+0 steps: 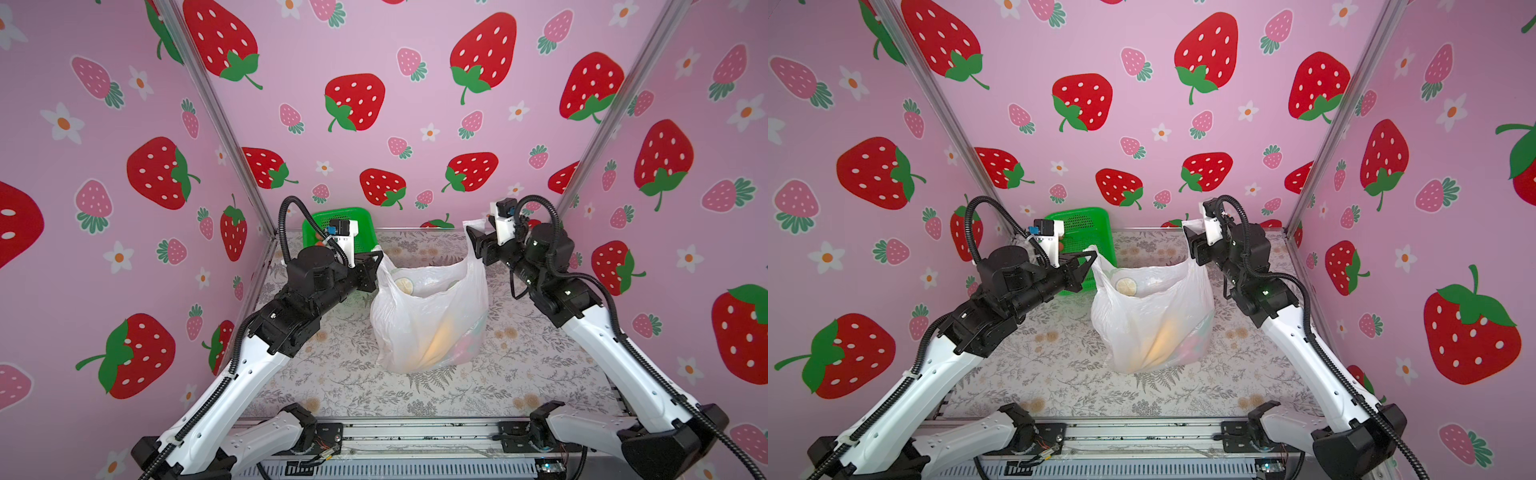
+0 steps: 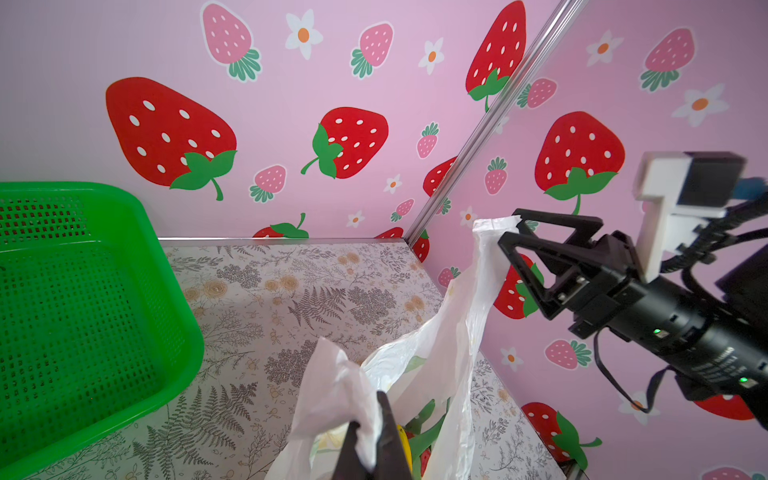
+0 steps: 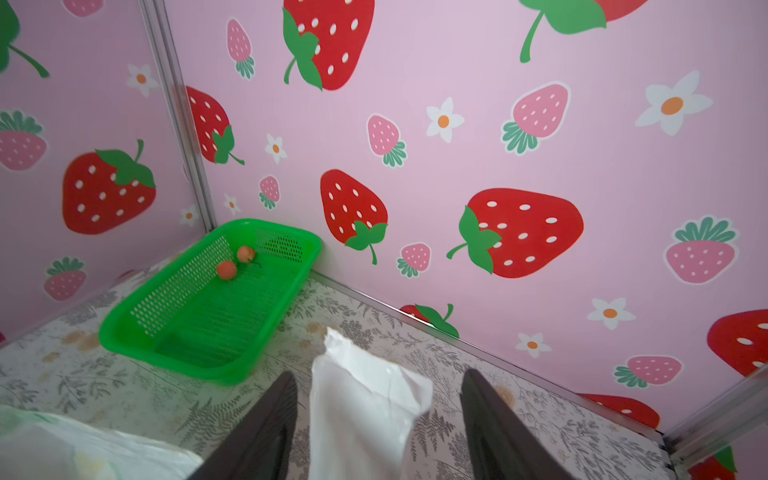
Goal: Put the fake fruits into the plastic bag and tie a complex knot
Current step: 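Raise both bag handles and bring the grippers toward each other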
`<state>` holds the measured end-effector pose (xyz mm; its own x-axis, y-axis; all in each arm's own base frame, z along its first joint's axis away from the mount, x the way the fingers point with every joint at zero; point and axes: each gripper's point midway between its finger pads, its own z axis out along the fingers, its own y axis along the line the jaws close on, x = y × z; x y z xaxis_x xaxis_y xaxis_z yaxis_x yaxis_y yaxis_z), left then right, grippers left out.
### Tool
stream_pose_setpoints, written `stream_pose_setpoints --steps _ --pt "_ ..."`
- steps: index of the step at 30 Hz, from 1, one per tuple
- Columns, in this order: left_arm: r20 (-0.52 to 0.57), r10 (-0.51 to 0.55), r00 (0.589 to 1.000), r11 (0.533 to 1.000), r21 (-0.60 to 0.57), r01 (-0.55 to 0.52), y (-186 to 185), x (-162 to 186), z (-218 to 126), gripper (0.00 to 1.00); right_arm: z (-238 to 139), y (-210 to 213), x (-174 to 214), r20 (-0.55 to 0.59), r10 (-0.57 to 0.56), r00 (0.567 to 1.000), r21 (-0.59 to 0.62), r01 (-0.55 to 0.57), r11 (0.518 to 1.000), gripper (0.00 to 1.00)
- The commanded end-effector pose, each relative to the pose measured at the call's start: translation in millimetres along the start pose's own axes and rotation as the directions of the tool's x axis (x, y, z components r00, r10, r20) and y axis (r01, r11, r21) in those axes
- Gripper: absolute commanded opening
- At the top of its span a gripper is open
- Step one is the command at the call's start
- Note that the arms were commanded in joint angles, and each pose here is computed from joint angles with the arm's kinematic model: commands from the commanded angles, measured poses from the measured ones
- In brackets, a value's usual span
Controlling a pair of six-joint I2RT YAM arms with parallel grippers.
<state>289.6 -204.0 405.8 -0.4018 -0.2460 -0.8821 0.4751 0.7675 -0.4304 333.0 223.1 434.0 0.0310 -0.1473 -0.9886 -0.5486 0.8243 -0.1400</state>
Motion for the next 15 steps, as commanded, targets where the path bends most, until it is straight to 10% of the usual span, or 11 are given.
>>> stream_pose_setpoints --steps 1,6,15 --pt "0.060 0.010 0.998 0.999 0.046 -0.013 -15 -23 -12 0.00 -22 20 -35 0.069 -0.065 0.996 -0.027 0.067 0.997 0.74" --pt "0.059 0.036 0.998 0.997 0.067 -0.039 -20 -25 -11 0.00 -36 101 -42 0.160 -0.102 0.982 -0.293 0.146 0.945 0.83" --pt "0.064 0.060 0.996 0.995 0.079 -0.065 -23 -28 -12 0.00 -32 195 4 0.223 -0.042 0.974 -0.678 0.186 0.711 1.00"
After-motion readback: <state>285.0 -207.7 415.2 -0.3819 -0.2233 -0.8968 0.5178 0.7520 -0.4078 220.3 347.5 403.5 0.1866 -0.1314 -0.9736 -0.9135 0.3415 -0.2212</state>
